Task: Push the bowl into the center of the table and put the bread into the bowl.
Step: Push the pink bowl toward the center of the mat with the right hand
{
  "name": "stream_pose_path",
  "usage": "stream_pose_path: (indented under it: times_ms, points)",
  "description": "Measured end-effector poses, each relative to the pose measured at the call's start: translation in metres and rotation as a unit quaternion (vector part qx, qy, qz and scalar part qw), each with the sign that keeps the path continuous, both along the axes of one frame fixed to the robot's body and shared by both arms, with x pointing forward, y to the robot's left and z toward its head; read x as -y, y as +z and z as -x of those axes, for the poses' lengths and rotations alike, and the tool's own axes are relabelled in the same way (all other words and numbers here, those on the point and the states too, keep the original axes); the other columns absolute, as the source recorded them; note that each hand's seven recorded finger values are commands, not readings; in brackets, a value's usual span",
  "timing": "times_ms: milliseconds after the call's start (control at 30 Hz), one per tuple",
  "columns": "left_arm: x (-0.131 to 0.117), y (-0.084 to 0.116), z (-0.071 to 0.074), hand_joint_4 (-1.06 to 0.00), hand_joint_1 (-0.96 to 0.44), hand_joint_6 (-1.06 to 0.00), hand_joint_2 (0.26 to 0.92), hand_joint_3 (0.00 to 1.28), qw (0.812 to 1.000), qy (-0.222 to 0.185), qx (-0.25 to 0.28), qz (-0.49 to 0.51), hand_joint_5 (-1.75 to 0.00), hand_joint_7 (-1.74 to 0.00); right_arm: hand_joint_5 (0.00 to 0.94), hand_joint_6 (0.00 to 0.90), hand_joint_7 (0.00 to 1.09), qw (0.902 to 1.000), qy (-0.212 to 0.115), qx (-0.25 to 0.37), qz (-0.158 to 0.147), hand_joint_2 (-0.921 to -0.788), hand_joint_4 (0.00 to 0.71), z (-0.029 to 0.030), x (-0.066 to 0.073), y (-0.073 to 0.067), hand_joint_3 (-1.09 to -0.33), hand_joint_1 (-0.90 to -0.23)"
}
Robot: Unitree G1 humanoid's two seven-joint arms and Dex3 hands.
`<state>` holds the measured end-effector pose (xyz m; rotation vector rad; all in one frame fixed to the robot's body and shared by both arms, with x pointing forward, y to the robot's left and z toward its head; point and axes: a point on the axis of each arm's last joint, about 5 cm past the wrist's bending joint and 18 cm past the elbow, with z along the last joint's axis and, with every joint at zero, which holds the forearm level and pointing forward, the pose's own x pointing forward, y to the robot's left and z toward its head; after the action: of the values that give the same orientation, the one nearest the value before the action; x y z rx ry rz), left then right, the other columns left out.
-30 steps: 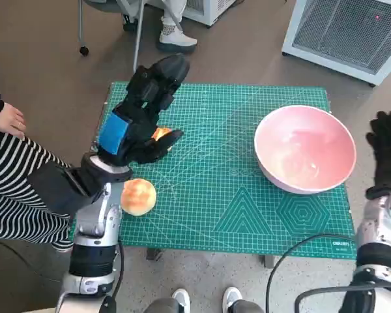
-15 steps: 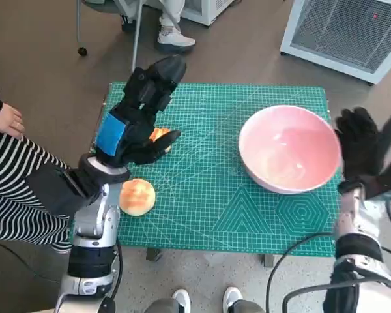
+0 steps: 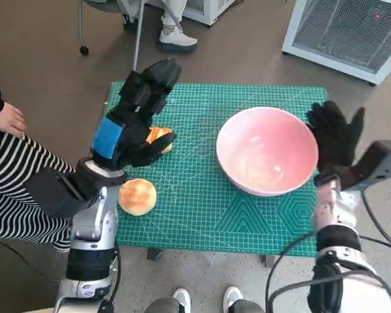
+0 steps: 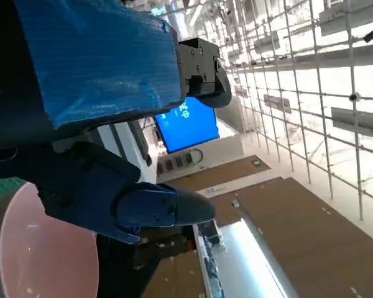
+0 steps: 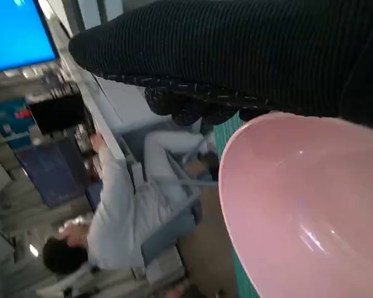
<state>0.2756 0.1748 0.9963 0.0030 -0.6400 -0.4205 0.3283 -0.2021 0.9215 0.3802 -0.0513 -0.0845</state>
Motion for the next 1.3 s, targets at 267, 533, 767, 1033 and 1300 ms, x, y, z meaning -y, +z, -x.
stream_pose_path:
  times_ms: [267, 533, 767, 1033, 1300]
  points:
    - [-0.007, -0.004, 0.005, -0.15, -0.71, -0.04, 0.921, 0.28, 1.0, 0.014, -0.002, -0.002, -0.06, -0.53, 0.008, 0.12, 0.35, 0.9995, 0.026, 0.004, -0.015, -0.921, 0.186, -0.0058, -0.019, 0.004, -0.861, -0.708]
    - [-0.012, -0.006, 0.009, -0.18, -0.72, -0.08, 0.921, 0.27, 1.0, 0.025, -0.004, 0.001, -0.02, -0.44, 0.006, 0.137, 0.35, 0.998, 0.053, -0.003, -0.035, -0.921, 0.187, -0.0093, -0.04, 0.006, -0.858, -0.709]
    - [-0.013, -0.009, 0.011, -0.19, -0.71, -0.1, 0.921, 0.27, 0.999, 0.032, -0.008, 0.004, -0.02, -0.41, 0.004, 0.146, 0.34, 0.9962, 0.072, -0.006, -0.048, -0.921, 0.187, -0.0122, -0.055, 0.009, -0.861, -0.704]
    - [-0.013, -0.009, 0.013, -0.19, -0.72, -0.11, 0.921, 0.27, 0.999, 0.039, -0.007, 0.006, -0.01, -0.4, 0.003, 0.158, 0.33, 0.995, 0.081, -0.005, -0.057, -0.921, 0.187, -0.0129, -0.058, 0.01, -0.866, -0.704]
    - [-0.012, -0.008, 0.013, -0.19, -0.72, -0.11, 0.921, 0.27, 0.999, 0.041, -0.005, -0.003, -0.01, -0.39, 0.0, 0.131, 0.3, 0.9943, 0.093, 0.019, -0.048, -0.921, 0.168, -0.0143, -0.051, 0.014, -0.864, -0.707]
